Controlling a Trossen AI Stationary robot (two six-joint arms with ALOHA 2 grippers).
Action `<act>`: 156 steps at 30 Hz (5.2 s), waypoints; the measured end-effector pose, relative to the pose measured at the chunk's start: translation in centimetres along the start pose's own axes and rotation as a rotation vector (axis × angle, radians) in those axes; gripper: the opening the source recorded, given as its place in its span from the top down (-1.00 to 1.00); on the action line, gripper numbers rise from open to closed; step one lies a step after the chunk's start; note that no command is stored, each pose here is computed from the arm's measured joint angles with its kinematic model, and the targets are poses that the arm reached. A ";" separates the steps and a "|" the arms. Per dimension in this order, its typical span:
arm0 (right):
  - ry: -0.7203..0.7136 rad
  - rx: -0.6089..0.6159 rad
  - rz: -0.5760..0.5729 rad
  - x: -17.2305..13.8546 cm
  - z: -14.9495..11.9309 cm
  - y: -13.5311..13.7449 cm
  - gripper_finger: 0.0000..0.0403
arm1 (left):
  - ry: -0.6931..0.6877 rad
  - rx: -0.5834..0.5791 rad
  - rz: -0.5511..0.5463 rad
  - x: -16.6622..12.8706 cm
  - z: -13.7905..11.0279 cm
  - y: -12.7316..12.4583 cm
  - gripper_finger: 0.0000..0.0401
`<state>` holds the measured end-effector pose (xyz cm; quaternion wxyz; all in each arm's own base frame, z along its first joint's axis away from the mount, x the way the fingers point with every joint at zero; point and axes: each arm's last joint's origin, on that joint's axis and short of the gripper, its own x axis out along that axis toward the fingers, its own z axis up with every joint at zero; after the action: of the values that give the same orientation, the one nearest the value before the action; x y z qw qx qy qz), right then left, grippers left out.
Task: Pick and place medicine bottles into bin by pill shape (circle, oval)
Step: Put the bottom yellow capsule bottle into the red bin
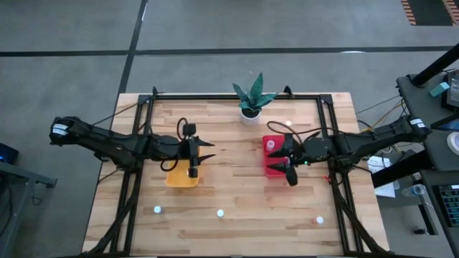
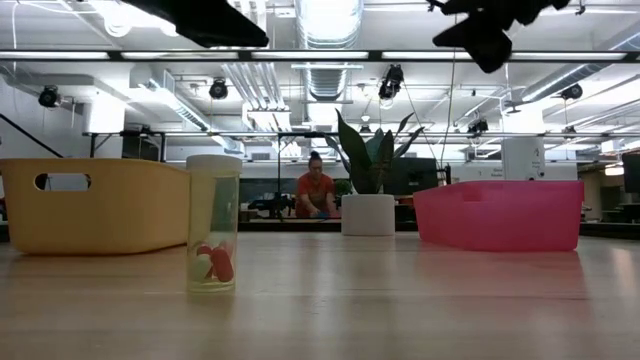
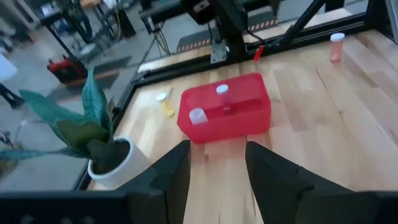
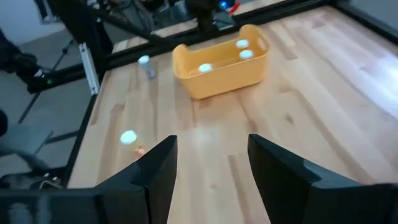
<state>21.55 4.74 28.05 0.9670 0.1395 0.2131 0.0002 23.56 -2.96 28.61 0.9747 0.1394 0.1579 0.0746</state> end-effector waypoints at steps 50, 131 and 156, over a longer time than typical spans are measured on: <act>0.344 -0.262 0.048 20.7 -1.0 12.4 -0.18 | -0.370 0.119 -0.007 -4.5 0.6 1.1 0.31; 0.392 -0.288 -0.037 20.1 -0.7 11.2 0.40 | -0.366 0.116 -0.011 -4.6 0.0 1.0 0.31; 0.230 0.043 -0.456 9.4 -1.4 5.3 0.42 | -0.386 0.110 -0.005 -4.7 0.1 1.0 0.31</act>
<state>29.88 10.74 24.37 0.9084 0.1076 0.3474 -0.2064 19.12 -2.89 30.31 0.9780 0.2037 -0.0279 0.0353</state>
